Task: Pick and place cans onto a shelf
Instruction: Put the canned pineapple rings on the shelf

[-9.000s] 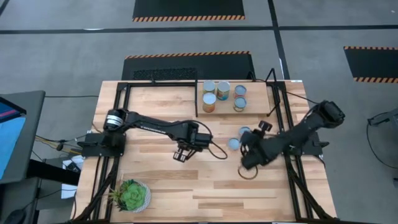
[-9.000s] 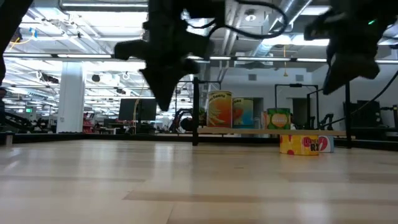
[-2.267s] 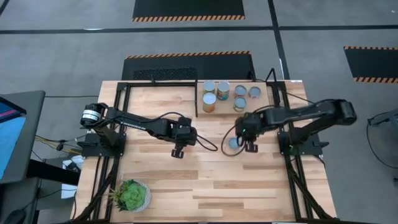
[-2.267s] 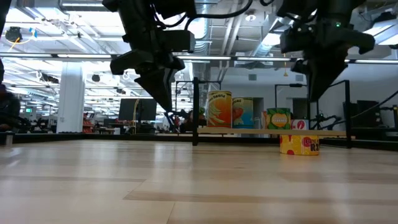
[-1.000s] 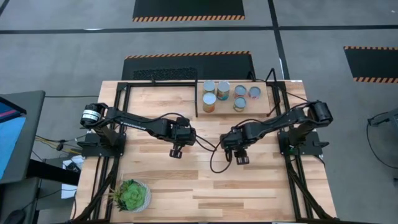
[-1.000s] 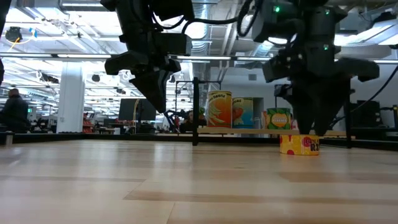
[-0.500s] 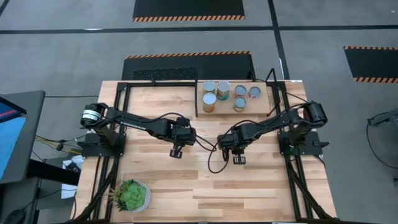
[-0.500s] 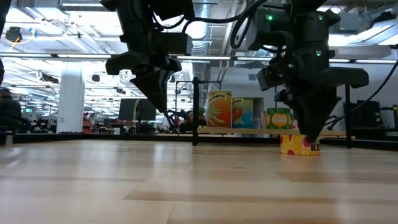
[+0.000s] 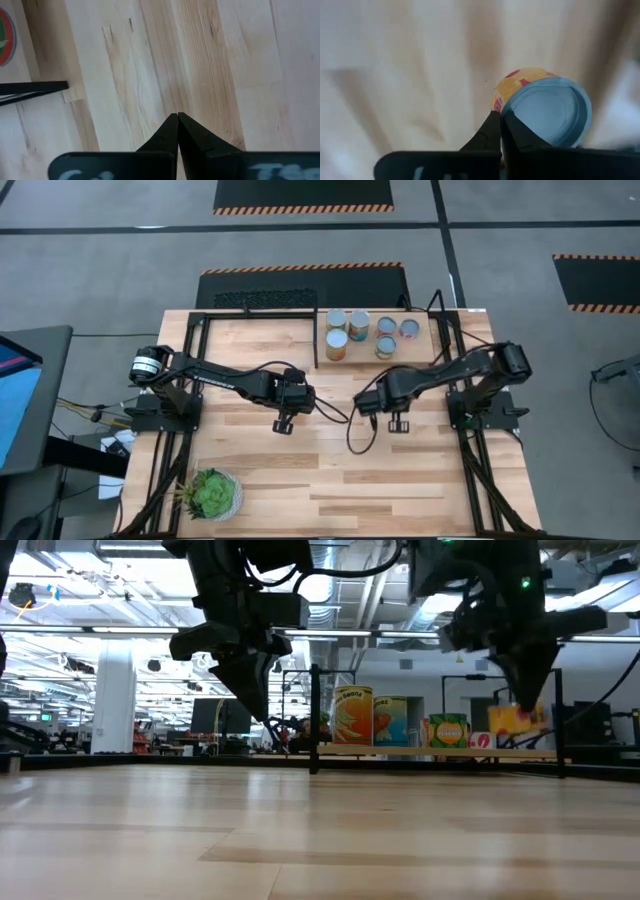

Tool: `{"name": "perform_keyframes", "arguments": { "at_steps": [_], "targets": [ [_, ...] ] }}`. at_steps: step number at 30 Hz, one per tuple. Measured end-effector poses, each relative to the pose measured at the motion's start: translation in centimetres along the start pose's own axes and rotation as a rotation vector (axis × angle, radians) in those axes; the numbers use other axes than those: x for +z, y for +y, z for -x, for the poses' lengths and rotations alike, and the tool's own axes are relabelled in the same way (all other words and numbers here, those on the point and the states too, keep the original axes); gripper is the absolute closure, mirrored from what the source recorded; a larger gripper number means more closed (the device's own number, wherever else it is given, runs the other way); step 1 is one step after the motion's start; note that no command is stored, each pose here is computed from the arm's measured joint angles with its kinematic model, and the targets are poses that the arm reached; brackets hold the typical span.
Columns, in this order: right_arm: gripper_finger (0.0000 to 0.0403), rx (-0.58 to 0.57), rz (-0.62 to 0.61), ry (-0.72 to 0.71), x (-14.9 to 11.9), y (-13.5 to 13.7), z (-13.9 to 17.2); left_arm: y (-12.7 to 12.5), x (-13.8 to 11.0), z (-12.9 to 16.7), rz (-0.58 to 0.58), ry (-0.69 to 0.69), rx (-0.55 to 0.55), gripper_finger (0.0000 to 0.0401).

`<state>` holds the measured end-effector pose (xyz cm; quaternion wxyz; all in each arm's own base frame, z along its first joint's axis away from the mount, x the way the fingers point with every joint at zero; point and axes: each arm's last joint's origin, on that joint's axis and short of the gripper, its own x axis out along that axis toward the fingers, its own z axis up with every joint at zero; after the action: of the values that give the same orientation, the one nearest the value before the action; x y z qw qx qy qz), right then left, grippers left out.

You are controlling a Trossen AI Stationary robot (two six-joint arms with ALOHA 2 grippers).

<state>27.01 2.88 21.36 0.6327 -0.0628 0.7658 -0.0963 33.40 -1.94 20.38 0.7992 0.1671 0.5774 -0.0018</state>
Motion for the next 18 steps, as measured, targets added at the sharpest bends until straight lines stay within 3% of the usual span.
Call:
{"name": "perform_keyframes", "arguments": {
  "at_steps": [3,7,11,15,18],
  "targets": [
    [0.0397,-0.081,-0.125,0.046,-1.8,-1.8,1.0,0.0,0.0,0.0,0.0,-0.001,0.0,0.0401],
    [0.0397,-0.169,-0.264,-0.025,-4.4,-4.6,3.0,0.0,0.1,0.0,-0.025,-0.007,0.001,0.0401],
    [0.0398,-0.147,-0.373,-0.18,-6.5,-7.5,4.1,0.0,0.1,0.0,-0.027,-0.012,0.009,0.0401],
    [0.0397,-0.088,-0.465,-0.291,-7.9,-10.1,2.9,0.0,0.1,0.0,-0.026,-0.012,0.009,0.0401],
    [0.0396,-0.057,-0.528,-0.292,-8.6,-11.6,1.3,0.0,0.1,0.0,-0.026,-0.012,0.01,0.0401]
  ]
}}
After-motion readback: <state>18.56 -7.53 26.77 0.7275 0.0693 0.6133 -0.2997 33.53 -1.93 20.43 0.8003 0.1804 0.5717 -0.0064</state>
